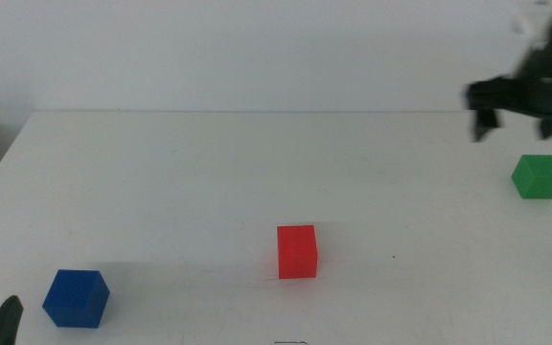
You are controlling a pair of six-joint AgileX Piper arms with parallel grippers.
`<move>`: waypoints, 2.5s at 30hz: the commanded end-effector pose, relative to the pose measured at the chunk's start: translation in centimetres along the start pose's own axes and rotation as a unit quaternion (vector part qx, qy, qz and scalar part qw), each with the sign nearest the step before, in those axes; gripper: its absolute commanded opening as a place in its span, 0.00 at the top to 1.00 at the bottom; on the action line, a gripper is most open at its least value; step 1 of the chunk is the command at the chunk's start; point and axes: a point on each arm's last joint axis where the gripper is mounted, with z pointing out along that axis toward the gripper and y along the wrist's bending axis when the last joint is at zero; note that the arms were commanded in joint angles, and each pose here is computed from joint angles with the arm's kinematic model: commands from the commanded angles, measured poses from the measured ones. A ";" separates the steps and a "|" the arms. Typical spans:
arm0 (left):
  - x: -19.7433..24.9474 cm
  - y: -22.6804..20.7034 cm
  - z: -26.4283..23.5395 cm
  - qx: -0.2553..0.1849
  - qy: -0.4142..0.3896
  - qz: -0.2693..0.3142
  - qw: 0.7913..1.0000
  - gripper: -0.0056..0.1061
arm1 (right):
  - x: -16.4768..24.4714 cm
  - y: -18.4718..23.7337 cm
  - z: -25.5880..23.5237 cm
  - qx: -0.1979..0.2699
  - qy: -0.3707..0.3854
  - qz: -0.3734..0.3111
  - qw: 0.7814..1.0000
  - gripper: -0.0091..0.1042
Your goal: Stack red cubes first, then green, then blue cubes in a specific spot.
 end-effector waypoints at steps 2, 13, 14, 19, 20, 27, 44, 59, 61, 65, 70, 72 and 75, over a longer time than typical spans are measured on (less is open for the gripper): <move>-0.9 0.0 -0.2 -0.001 -0.050 -0.001 0.999 0.11 | -0.7 -4.9 -1.5 0.026 -0.034 0.015 0.999 0.09; -0.9 0.0 -0.2 -0.001 -0.050 -0.001 0.999 0.11 | -2.2 -12.9 4.4 0.021 -0.029 0.063 0.997 0.09; -0.9 0.0 -0.2 -0.001 -0.050 -0.001 0.999 0.11 | -2.4 -13.1 5.0 0.017 -0.026 0.056 0.998 0.09; -0.9 0.0 -0.2 -0.001 -0.050 -0.001 0.999 0.11 | -4.3 -13.8 7.6 0.017 -0.039 0.041 0.998 0.09; -0.9 0.0 -0.2 -0.001 -0.050 -0.001 0.999 0.11 | -4.7 -13.9 8.0 0.017 -0.041 0.041 0.998 0.09; -0.9 0.0 -0.2 -0.001 -0.050 -0.001 0.999 0.11 | -5.7 -14.1 10.2 0.015 -0.032 0.043 0.998 0.09; -0.9 0.0 -0.2 -0.001 -0.050 -0.001 0.999 0.11 | -5.0 -14.0 14.4 0.009 0.015 0.038 0.999 0.18; -0.9 0.0 -0.2 -0.001 -0.050 -0.001 0.999 0.11 | -2.4 -8.5 7.0 -0.013 -0.006 0.067 0.998 0.93; -0.9 0.0 -0.2 -0.001 -0.050 -0.001 0.999 0.11 | -0.6 -5.7 5.6 -0.012 -0.019 0.081 0.996 0.93; -0.9 0.0 -0.2 -0.001 -0.050 -0.001 0.999 0.11 | 1.7 -0.7 3.5 0.017 -0.019 0.085 0.996 0.93; -0.9 0.0 -0.2 -0.001 -0.050 -0.001 0.999 0.11 | 3.8 7.4 1.4 0.004 -0.020 0.037 0.999 0.93; -0.9 0.0 -0.2 -0.001 -0.050 -0.001 0.999 0.11 | 4.5 10.1 0.6 -0.023 -0.032 0.037 0.999 0.93; -0.9 0.0 -0.2 -0.001 -0.050 -0.001 0.999 0.11 | 5.4 13.0 -0.2 -0.052 -0.041 0.044 0.997 0.93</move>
